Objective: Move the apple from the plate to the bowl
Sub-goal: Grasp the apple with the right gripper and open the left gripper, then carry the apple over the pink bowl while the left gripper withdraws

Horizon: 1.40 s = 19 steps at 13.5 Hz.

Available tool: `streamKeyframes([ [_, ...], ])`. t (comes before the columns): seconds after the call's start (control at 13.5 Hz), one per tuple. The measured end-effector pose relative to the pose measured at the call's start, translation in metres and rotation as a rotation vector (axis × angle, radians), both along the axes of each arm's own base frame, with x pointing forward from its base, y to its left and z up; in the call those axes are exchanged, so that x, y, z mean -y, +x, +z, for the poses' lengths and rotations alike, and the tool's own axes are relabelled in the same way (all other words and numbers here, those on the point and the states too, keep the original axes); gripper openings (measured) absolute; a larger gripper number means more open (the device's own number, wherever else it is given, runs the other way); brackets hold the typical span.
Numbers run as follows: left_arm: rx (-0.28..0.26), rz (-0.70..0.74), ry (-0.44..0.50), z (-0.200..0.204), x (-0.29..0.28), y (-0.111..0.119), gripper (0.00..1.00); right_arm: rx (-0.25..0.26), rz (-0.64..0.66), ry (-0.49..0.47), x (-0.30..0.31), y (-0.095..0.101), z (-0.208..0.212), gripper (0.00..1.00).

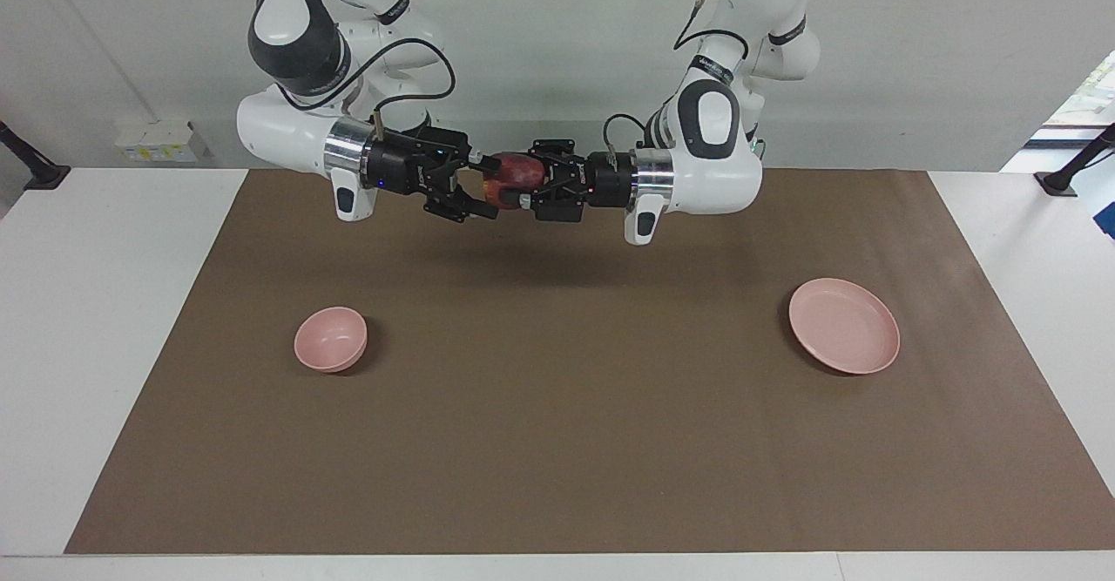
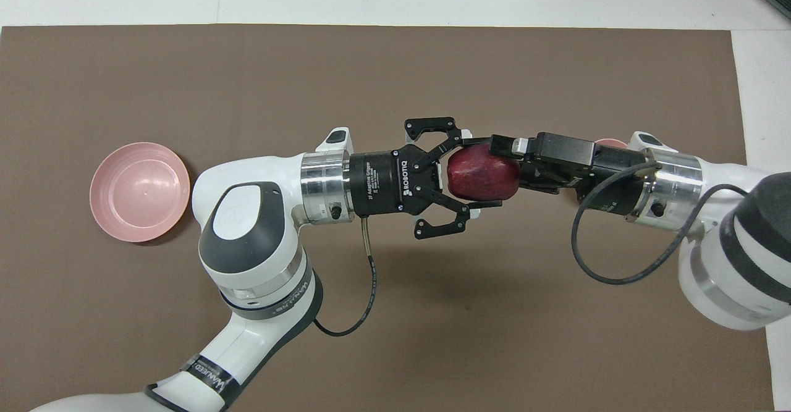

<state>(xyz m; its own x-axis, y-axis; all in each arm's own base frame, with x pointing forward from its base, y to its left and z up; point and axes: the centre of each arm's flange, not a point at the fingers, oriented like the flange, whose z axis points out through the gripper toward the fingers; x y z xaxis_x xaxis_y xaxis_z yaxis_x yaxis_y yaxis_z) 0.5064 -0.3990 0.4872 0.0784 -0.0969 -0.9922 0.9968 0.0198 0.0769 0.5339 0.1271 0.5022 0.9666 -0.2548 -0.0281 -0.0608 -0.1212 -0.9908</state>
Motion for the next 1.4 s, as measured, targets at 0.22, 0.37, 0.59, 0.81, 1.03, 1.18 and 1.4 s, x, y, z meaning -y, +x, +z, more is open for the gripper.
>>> streamKeyframes([
  [0.22, -0.006, 0.017, 0.013, -0.001, 0.004, -0.002, 0.74, -0.007, -0.005, -0.004, 0.004, 0.000, -0.003, 0.70],
  [0.37, -0.010, 0.020, 0.018, -0.002, 0.005, -0.003, 0.74, -0.010, -0.001, -0.018, 0.006, 0.000, -0.004, 0.67],
  [0.59, -0.016, 0.019, 0.025, -0.006, 0.008, -0.006, 0.74, -0.011, 0.017, -0.068, 0.010, 0.001, -0.002, 0.67],
  [0.81, -0.024, 0.012, 0.032, -0.012, 0.015, -0.010, 0.74, -0.004, 0.049, -0.128, 0.018, 0.001, 0.000, 0.66],
  [1.03, -0.033, 0.000, 0.036, -0.017, 0.023, -0.014, 0.74, 0.008, 0.082, -0.190, 0.028, 0.001, 0.002, 0.66],
  [1.18, -0.025, 0.011, 0.031, -0.012, 0.018, -0.009, 0.94, -0.003, 0.080, -0.261, 0.052, 0.003, -0.008, 0.66],
  [1.4, -0.004, 0.031, 0.023, 0.001, 0.008, -0.003, 1.00, -0.027, 0.111, -0.444, 0.092, 0.007, -0.032, 0.66],
])
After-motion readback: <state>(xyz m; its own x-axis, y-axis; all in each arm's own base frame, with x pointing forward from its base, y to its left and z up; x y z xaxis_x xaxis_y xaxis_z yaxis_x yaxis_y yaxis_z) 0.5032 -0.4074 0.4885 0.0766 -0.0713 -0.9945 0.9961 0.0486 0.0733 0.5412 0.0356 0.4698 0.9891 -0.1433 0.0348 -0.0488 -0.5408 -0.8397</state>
